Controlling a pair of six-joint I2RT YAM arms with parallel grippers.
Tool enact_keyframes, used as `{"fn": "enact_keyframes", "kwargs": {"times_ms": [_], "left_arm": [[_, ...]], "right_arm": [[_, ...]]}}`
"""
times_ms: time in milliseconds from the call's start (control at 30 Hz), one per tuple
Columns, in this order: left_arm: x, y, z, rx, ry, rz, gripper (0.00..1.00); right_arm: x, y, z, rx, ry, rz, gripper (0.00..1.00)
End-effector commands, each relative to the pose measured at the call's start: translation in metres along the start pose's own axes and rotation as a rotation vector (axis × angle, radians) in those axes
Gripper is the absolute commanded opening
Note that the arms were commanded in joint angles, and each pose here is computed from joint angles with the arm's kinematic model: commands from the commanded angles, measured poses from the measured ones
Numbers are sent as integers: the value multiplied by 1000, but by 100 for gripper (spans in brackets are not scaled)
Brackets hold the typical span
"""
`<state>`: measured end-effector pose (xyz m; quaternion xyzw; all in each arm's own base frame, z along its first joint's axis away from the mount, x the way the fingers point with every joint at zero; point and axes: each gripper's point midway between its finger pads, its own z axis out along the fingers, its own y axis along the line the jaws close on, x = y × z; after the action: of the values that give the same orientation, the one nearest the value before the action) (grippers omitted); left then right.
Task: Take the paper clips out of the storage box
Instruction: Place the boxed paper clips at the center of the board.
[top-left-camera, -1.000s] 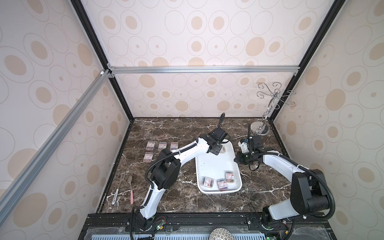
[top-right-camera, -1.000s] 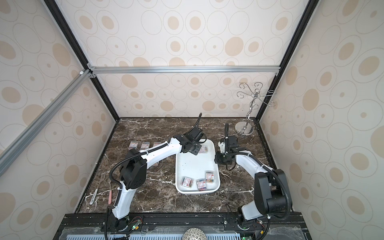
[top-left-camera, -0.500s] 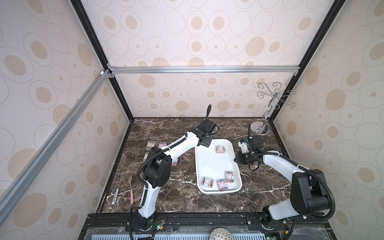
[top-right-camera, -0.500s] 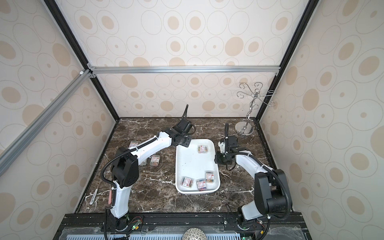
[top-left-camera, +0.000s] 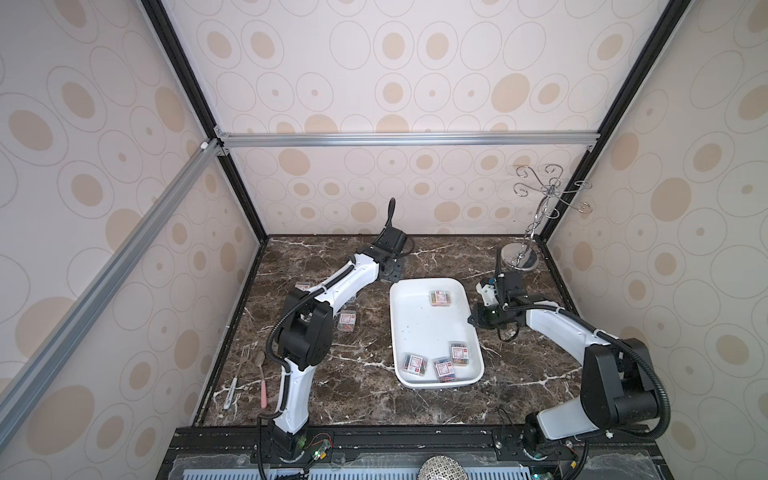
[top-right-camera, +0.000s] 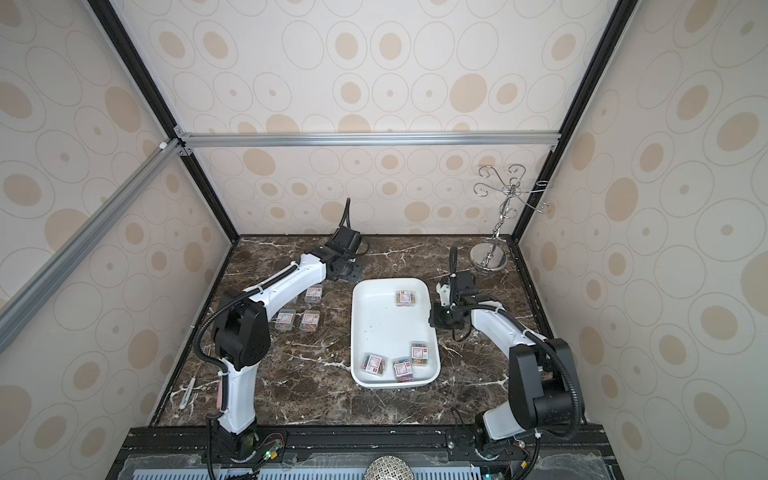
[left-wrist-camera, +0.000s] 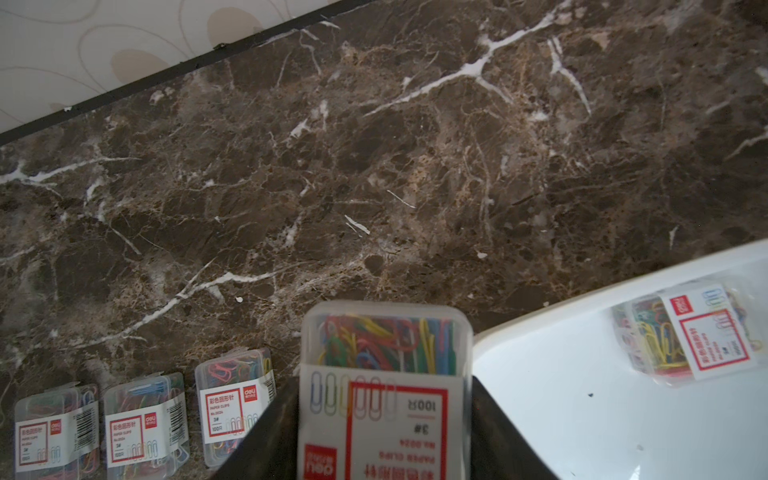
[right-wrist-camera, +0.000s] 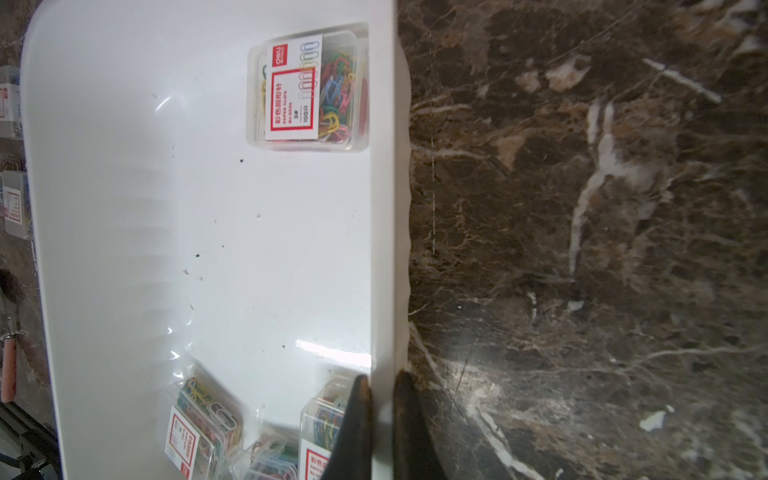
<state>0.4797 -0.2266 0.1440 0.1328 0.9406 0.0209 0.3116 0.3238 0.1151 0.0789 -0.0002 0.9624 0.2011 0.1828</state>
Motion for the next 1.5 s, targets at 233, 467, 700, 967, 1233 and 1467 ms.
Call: {"fn": "enact_keyframes", "kwargs": {"times_ms": [233,467,700,967,1233,1467], "left_arm": [[-15,48,19,-33,-5,-45,56],[-20,68,45,-54,30,-53,56],[-17,83,68,-55,55,-69,56],[-3,112,88,-77,103,-94,56],[17,131,102,-69,140,-117,55],[27,136,114,-50,159,-123,55]], "right_arm": [[12,-3,8,5,51,-13,7],[11,-4,10,9,57,-12,7],[12,-6,11,21,60,-12,7],[11,-7,13,25,65,-14,7],[11,-7,14,26,69,-11,7],[10,-7,11,26,64,-13,7]]}}
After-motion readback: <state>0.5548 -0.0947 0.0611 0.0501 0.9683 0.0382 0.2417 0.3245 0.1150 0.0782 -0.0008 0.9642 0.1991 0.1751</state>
